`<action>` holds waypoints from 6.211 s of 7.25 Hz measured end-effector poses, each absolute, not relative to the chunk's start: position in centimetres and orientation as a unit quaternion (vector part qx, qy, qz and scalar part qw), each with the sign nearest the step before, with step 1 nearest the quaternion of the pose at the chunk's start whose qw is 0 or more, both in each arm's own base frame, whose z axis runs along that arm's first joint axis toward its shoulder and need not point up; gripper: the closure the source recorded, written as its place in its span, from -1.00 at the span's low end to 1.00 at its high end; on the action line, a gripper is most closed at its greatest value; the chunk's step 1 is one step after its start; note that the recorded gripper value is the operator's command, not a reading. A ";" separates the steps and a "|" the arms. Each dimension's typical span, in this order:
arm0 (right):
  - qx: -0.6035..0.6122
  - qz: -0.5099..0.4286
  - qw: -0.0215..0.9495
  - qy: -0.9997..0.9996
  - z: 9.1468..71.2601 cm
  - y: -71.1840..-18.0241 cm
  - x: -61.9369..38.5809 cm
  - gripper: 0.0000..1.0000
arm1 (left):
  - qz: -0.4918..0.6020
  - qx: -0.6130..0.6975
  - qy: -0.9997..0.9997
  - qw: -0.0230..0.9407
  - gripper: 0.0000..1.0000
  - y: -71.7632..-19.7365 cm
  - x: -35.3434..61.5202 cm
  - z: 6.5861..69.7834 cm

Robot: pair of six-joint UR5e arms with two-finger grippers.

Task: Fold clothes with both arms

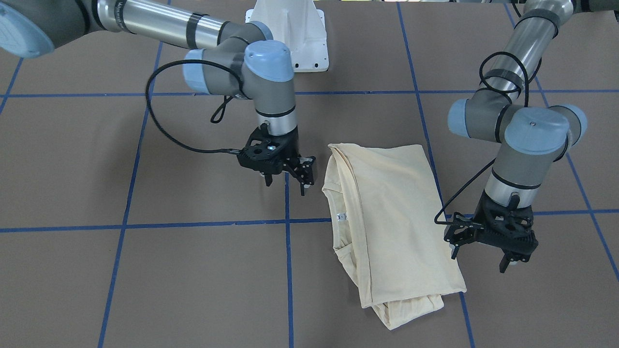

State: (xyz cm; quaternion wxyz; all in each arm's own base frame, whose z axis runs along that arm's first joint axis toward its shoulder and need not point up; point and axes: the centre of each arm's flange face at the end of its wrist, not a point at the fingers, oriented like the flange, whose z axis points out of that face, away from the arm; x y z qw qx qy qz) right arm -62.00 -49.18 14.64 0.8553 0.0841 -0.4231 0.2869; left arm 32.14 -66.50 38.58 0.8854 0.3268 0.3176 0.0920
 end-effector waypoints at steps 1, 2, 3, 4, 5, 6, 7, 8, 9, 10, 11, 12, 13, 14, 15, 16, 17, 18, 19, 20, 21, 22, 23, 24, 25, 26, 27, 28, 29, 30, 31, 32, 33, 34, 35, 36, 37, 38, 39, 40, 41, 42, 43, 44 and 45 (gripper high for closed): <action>0.076 0.302 0.852 -0.421 12.7 -48.3 -65.1 -0.11 | 0.090 0.326 0.318 0.886 -1.00 -66.2 31.9 38.8; 0.075 0.309 0.851 -0.417 11.6 -47.5 -67.3 -0.10 | 0.090 0.325 0.318 0.886 -1.00 -66.1 31.8 39.0; 0.079 0.311 0.853 -0.413 11.3 -46.9 -68.7 -0.10 | 0.089 0.325 0.318 0.886 -1.00 -66.0 31.7 39.2; 0.082 0.310 0.855 -0.407 11.4 -46.6 -69.6 -0.10 | 0.089 0.324 0.317 0.887 -1.00 -65.9 31.7 39.3; 0.085 0.309 0.858 -0.401 11.6 -46.5 -70.5 -0.10 | 0.089 0.324 0.317 0.887 -1.00 -65.9 31.7 39.4; 0.088 0.309 0.861 -0.395 12.2 -46.5 -71.2 -0.10 | 0.089 0.324 0.317 0.887 -1.00 -65.9 31.7 39.4; 0.091 0.308 0.863 -0.389 12.9 -46.5 -71.7 -0.10 | 0.089 0.323 0.317 0.887 -1.00 -65.9 31.6 39.5; 0.094 0.308 0.864 -0.388 13.4 -46.4 -72.2 -0.03 | 0.089 0.322 0.316 0.888 -1.00 -65.8 31.6 39.7; 0.096 0.307 0.864 -0.388 13.8 -46.5 -72.7 0.04 | 0.088 0.322 0.316 0.888 -1.00 -65.8 31.6 39.8; 0.097 0.307 0.864 -0.388 14.0 -46.4 -72.9 0.21 | 0.088 0.322 0.316 0.888 -1.00 -65.8 31.6 39.8; 0.097 0.305 0.864 -0.388 14.0 -46.1 -73.2 0.73 | 0.088 0.321 0.316 0.888 -1.00 -65.8 31.6 39.9; 0.096 0.304 0.865 -0.388 13.9 -45.9 -73.4 1.00 | 0.088 0.321 0.316 0.888 -1.00 -65.8 31.6 39.9; 0.096 0.303 0.864 -0.389 13.7 -45.7 -73.5 1.00 | 0.088 0.321 0.316 0.888 -1.00 -65.8 31.6 39.9; 0.096 0.302 0.865 -0.389 13.7 -45.7 -73.5 1.00 | 0.088 0.321 0.316 0.889 -1.00 -65.8 31.6 39.9; 0.098 0.299 0.865 -0.390 13.7 -45.8 -73.3 1.00 | 0.088 0.321 0.316 0.888 -1.00 -65.7 31.6 39.9; 0.101 0.294 0.865 -0.395 13.7 -46.3 -72.4 1.00 | 0.088 0.322 0.317 0.888 -1.00 -65.7 31.6 39.8; 0.099 0.288 0.863 -0.403 15.0 -46.4 -70.4 1.00 | 0.088 0.322 0.317 0.888 -1.00 -65.7 31.6 39.7; 0.095 0.281 0.862 -0.412 17.8 -45.6 -67.3 1.00 | 0.088 0.322 0.317 0.888 -1.00 -65.7 31.6 39.7; 0.094 0.274 0.860 -0.419 21.5 -43.6 -63.5 1.00 | 0.088 0.322 0.317 0.887 -1.00 -65.7 31.6 39.7; 0.099 0.267 0.859 -0.426 24.6 -40.2 -60.0 1.00 | 0.088 0.323 0.317 0.887 -1.00 -65.7 31.6 39.7; 0.109 0.261 0.856 -0.432 26.7 -36.0 -57.4 1.00 | 0.088 0.323 0.317 0.887 -1.00 -65.7 31.6 39.7; 0.115 0.263 0.853 -0.437 28.0 -32.1 -56.0 1.00 | 0.088 0.323 0.317 0.887 -1.00 -65.7 31.6 39.7; 0.120 0.266 0.850 -0.439 28.5 -29.7 -55.7 0.50 | 0.088 0.322 0.317 0.887 -1.00 -65.7 31.6 39.7; 0.123 0.266 0.849 -0.439 28.8 -28.6 -55.7 -0.98 | 0.089 0.323 0.318 0.887 -1.00 -65.7 31.6 39.6; 0.126 0.263 0.852 -0.435 29.1 -28.3 -55.7 -1.00 | 0.089 0.323 0.318 0.887 -1.00 -65.7 31.7 39.6; 0.134 0.251 0.858 -0.428 29.3 -28.8 -55.4 -1.00 | 0.089 0.323 0.318 0.887 -1.00 -65.7 31.7 39.6; 0.139 0.231 0.869 -0.415 28.5 -30.3 -55.0 -1.00 | 0.089 0.323 0.318 0.887 -1.00 -65.7 31.7 39.6; 0.136 0.209 0.882 -0.400 26.8 -31.8 -54.9 -1.00 | 0.089 0.323 0.318 0.887 -1.00 -65.7 31.7 39.6; 0.136 0.179 0.896 -0.383 24.5 -32.8 -55.1 -1.00 | 0.089 0.323 0.318 0.887 -1.00 -65.7 31.7 39.6; 0.135 0.145 0.909 -0.367 22.5 -33.2 -55.6 -1.00 | 0.089 0.323 0.318 0.887 -1.00 -65.7 31.7 39.6; 0.126 0.108 0.922 -0.351 21.4 -33.2 -56.5 -1.00 | 0.089 0.323 0.318 0.887 -1.00 -65.7 31.7 39.6; 0.111 0.077 0.933 -0.334 21.2 -33.4 -58.2 -1.00 | 0.089 0.323 0.318 0.887 -1.00 -65.7 31.7 39.6; 0.099 0.054 0.941 -0.320 21.3 -33.7 -60.1 -1.00 | 0.089 0.323 0.318 0.887 -1.00 -65.7 31.7 39.6; 0.090 0.036 0.946 -0.310 21.5 -33.8 -61.4 -1.00 | 0.089 0.323 0.318 0.887 -1.00 -65.7 31.7 39.6; 0.085 0.023 0.949 -0.303 21.8 -33.9 -62.1 -1.00 | 0.089 0.323 0.318 0.887 -1.00 -65.7 31.7 39.5; 0.083 0.013 0.952 -0.296 22.3 -33.9 -62.6 -1.00 | 0.089 0.323 0.318 0.887 -1.00 -65.7 31.7 39.5; 0.082 0.004 0.954 -0.288 23.0 -34.0 -63.0 -1.00 | 0.089 0.323 0.318 0.887 -1.00 -65.7 31.7 39.5; 0.082 -0.004 0.957 -0.280 23.5 -34.1 -63.1 -1.00 | 0.089 0.323 0.318 0.887 -1.00 -65.7 31.7 39.5; 0.082 -0.015 0.959 -0.270 23.8 -34.0 -63.0 -1.00 | 0.089 0.323 0.319 0.887 -1.00 -65.7 31.7 39.5; 0.082 -0.024 0.962 -0.260 24.0 -34.1 -62.6 -1.00 | 0.089 0.323 0.318 0.887 -1.00 -65.7 31.7 39.5; 0.083 -0.030 0.964 -0.252 24.2 -34.4 -61.9 -1.00 | 0.089 0.323 0.318 0.887 -1.00 -65.7 31.7 39.6; 0.085 -0.037 0.965 -0.244 24.8 -34.9 -60.8 -1.00 | 0.089 0.323 0.319 0.887 -1.00 -65.7 31.7 39.6; 0.086 -0.043 0.967 -0.237 26.0 -35.0 -59.2 -1.00 | 0.088 0.322 0.320 0.887 -1.00 -65.6 31.8 39.5; 0.087 -0.045 0.968 -0.232 27.7 -34.9 -57.1 -1.00 | 0.082 0.320 0.322 0.887 -1.00 -65.6 31.9 39.5; 0.089 -0.045 0.968 -0.230 29.4 -34.3 -54.7 -1.00 | 0.077 0.318 0.325 0.887 -1.00 -65.5 31.9 39.4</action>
